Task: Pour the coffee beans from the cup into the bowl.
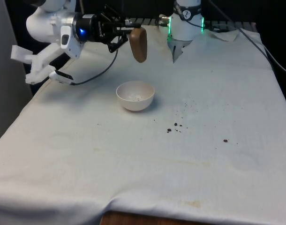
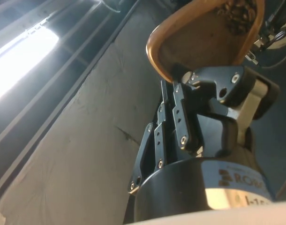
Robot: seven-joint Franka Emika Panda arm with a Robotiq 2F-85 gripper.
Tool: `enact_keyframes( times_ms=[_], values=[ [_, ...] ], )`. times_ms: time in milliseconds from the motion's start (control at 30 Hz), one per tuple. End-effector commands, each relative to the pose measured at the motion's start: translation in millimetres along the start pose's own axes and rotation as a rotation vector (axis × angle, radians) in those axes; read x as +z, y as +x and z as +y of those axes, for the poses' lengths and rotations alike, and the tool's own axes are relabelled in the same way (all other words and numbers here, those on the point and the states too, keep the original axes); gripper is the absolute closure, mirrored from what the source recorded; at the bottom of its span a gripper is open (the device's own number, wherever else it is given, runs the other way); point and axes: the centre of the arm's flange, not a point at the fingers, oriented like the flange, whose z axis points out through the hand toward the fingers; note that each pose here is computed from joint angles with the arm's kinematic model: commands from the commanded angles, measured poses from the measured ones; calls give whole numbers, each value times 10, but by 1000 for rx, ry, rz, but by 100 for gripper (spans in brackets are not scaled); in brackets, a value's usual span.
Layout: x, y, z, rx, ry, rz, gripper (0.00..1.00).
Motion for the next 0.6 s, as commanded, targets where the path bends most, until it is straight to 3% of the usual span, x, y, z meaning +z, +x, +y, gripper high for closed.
enact_keyframes(
  times_ms=[0, 433, 467, 567],
  values=[
    [-13, 16, -21, 7, 13, 0, 100],
    [-27, 10, -92, 13, 55, 4, 100],
    [-16, 6, -96, 3, 46, 2, 100],
    [-13, 8, -90, 18, 70, 5, 100]
  ],
)
